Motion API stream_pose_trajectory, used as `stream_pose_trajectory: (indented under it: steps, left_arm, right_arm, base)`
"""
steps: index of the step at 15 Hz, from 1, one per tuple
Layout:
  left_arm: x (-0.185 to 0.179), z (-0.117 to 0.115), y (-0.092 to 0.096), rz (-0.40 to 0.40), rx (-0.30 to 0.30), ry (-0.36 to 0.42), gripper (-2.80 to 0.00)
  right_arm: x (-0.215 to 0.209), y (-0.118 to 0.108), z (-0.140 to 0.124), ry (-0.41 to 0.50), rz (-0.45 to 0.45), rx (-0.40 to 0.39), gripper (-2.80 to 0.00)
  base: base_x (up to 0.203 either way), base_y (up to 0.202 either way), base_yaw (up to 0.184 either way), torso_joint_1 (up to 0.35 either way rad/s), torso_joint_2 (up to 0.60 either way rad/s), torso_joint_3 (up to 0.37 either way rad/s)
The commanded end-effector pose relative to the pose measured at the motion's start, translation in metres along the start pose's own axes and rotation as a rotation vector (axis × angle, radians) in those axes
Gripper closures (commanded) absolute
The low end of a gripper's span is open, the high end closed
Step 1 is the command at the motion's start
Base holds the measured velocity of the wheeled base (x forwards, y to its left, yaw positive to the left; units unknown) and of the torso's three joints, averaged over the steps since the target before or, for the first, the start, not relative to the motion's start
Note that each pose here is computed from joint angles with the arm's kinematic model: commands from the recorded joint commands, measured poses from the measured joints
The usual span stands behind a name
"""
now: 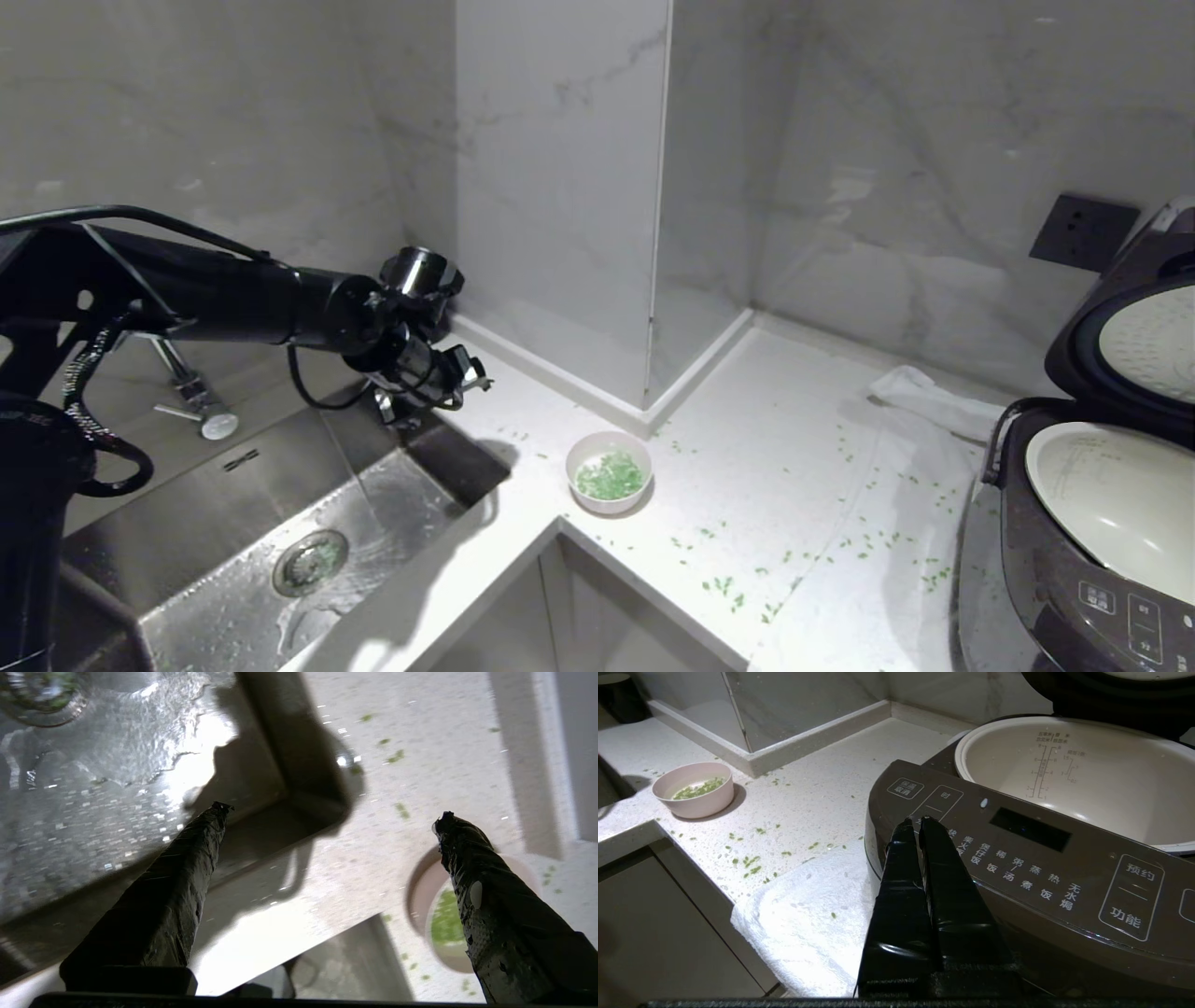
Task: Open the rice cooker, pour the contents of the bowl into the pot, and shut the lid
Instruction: Turn off the tap
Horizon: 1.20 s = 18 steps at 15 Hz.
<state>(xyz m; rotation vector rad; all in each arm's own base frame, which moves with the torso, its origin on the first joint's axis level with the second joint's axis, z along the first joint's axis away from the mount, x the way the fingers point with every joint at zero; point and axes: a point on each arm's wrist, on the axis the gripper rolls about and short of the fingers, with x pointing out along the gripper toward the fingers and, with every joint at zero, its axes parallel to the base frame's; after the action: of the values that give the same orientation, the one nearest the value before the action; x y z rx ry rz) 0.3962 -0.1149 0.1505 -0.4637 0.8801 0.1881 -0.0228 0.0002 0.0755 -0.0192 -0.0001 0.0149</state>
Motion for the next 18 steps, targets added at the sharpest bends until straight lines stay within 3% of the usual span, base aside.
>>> stream_pose_trajectory:
  steps: [1,4,7,11,14,18]
  left_arm:
    - [-0.029,0.006,0.029,0.033,0.005,-0.017,-2.8]
    - [-0.04,0.014,0.085,0.125,0.042,-0.022,-2.8]
    - [-0.037,0.019,0.143,0.206,0.021,-0.064,-2.8]
    - [-0.044,0.026,0.2,0.302,-0.118,-0.083,-2.8]
    - [-0.041,0.043,0.238,0.282,-0.226,-0.163,-2.8]
    - [-0.018,0.058,0.264,0.295,-0.265,-0.251,-2.8]
  right_arm:
    - [0.0,0.0,0.0,0.0,0.001,-0.001,0.0]
    - [0.0,0.0,0.0,0.0,0.0,-0.001,0.0]
    - [0.0,0.0,0.0,0.0,0.0,-0.001,0.0]
    - [0.0,0.0,0.0,0.001,0.002,-0.001,0.0]
    - [0.0,0.0,0.0,0.0,0.002,-0.001,0.0]
    - [0.0,0.0,0.0,0.0,0.002,-0.001,0.0]
  base:
    - [0.0,0.0,0.0,0.0,0.0,0.0]
    - [0.0,0.0,0.0,0.0,0.0,0.0]
    - [0.0,0.0,0.0,0.0,0.0,0.0]
    - [0.0,0.0,0.0,0.0,0.0,0.0]
    - [0.0,0.0,0.0,0.0,0.0,0.0]
    - [0.0,0.0,0.0,0.0,0.0,0.0]
